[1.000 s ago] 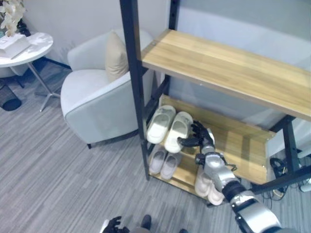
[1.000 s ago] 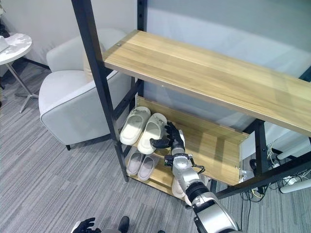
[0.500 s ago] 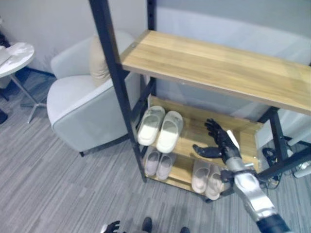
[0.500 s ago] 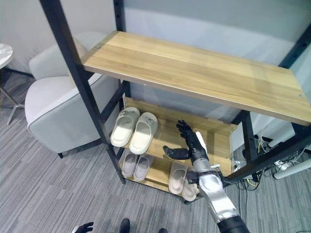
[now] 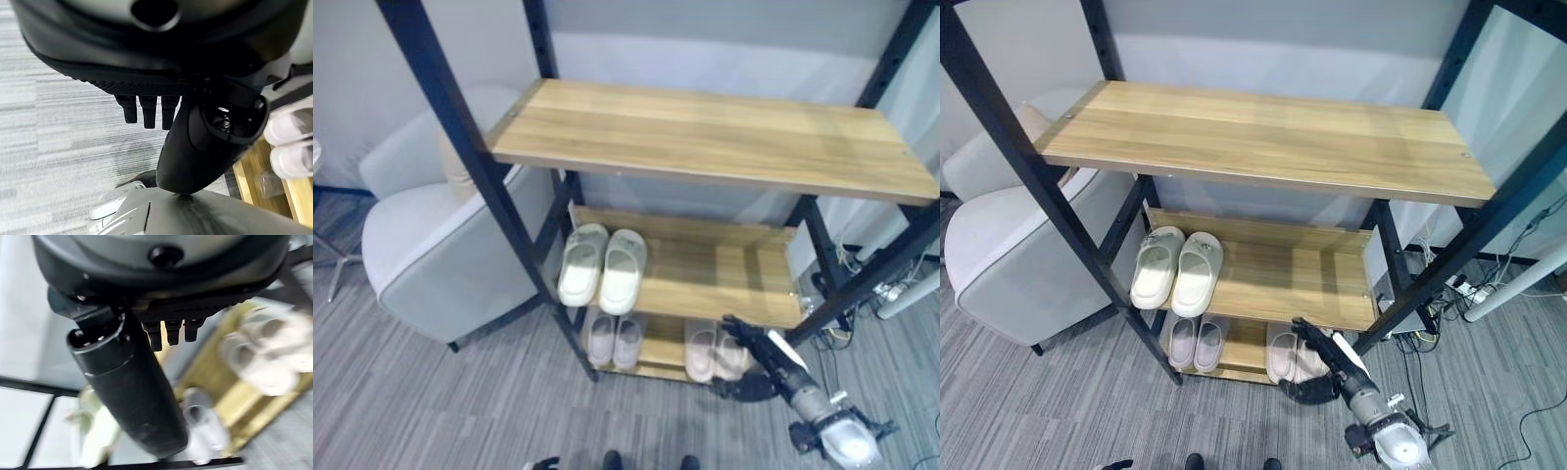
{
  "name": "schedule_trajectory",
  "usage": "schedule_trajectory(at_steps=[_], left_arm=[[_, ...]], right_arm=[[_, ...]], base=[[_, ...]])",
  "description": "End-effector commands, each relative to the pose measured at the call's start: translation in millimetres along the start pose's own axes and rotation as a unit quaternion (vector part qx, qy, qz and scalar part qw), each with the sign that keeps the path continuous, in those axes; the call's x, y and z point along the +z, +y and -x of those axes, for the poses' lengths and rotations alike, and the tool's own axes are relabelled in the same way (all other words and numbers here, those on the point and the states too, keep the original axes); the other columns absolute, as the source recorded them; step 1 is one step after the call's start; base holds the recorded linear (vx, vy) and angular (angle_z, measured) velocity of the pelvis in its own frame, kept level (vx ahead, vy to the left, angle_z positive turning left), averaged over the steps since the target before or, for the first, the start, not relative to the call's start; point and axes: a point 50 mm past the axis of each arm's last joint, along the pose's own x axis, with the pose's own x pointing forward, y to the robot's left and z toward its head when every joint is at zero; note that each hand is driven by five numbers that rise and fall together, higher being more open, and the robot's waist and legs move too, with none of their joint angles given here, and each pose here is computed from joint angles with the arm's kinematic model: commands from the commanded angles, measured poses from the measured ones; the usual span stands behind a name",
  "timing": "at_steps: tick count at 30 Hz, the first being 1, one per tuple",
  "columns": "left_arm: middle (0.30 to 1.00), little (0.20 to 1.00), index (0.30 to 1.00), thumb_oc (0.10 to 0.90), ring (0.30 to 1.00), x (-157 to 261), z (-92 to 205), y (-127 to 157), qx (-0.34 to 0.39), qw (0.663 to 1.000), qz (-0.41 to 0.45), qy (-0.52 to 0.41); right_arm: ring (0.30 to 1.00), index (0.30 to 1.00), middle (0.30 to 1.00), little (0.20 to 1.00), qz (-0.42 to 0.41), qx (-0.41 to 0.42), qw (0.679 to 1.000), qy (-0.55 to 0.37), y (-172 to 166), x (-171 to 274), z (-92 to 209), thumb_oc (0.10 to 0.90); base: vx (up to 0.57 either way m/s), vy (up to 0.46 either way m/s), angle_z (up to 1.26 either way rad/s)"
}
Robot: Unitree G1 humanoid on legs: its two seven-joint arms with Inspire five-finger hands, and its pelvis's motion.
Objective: Arrange the slippers neatly on the shoe rack.
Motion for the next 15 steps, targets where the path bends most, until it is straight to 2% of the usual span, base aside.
schedule_trajectory(at_steps=[1,4,5,8,13,15], left_arm=[[0.9,0.9,0.9,0.8,0.9,46.7,-4.4,-36.7,-0.075,0.995,-0.021,-0.07],[0.9,0.9,0.9,0.8,0.9,49.2,-4.5,-37.0,-0.076,0.994,-0.033,-0.075],[0.9,0.9,0.9,0.8,0.9,49.2,-4.6,-36.5,-0.075,0.994,-0.033,-0.075],[0.9,0.9,0.9,0.8,0.9,52.5,-5.4,-34.8,-0.07,0.994,-0.034,-0.077],[0.9,0.9,0.9,0.8,0.9,55.2,-6.6,-31.4,-0.065,0.993,-0.055,-0.08],[0.9,0.9,0.9,0.8,0.9,55.6,-6.8,-30.4,-0.064,0.993,-0.058,-0.081]], right_arm=[[0.9,0.9,0.9,0.9,0.105,-0.015,0.994,-0.022,-13.8,8.2,-10.9,0.8],[0.9,0.9,0.9,0.9,0.142,-0.004,0.988,0.056,-3.3,-26.9,-15.3,0.8],[0.9,0.9,0.9,0.9,0.143,-0.004,0.988,0.055,-2.5,-27.0,-16.3,0.8],[0.9,0.9,0.9,0.9,0.134,-0.005,0.981,0.139,8.9,-61.3,-16.2,0.8],[0.9,0.9,0.9,0.9,0.126,0.017,0.949,0.288,37.8,-113.1,-1.7,0.8],[0.9,0.9,0.9,0.9,0.125,0.019,0.945,0.3,40.7,-116.6,0.0,0.8]], base=[[-0.03,-0.04,-0.09],[-0.03,-0.038,-0.17],[0.0,-0.029,-0.08],[-0.01,-0.025,-0.01],[0.01,-0.041,-0.01],[0.01,-0.039,0.04]])
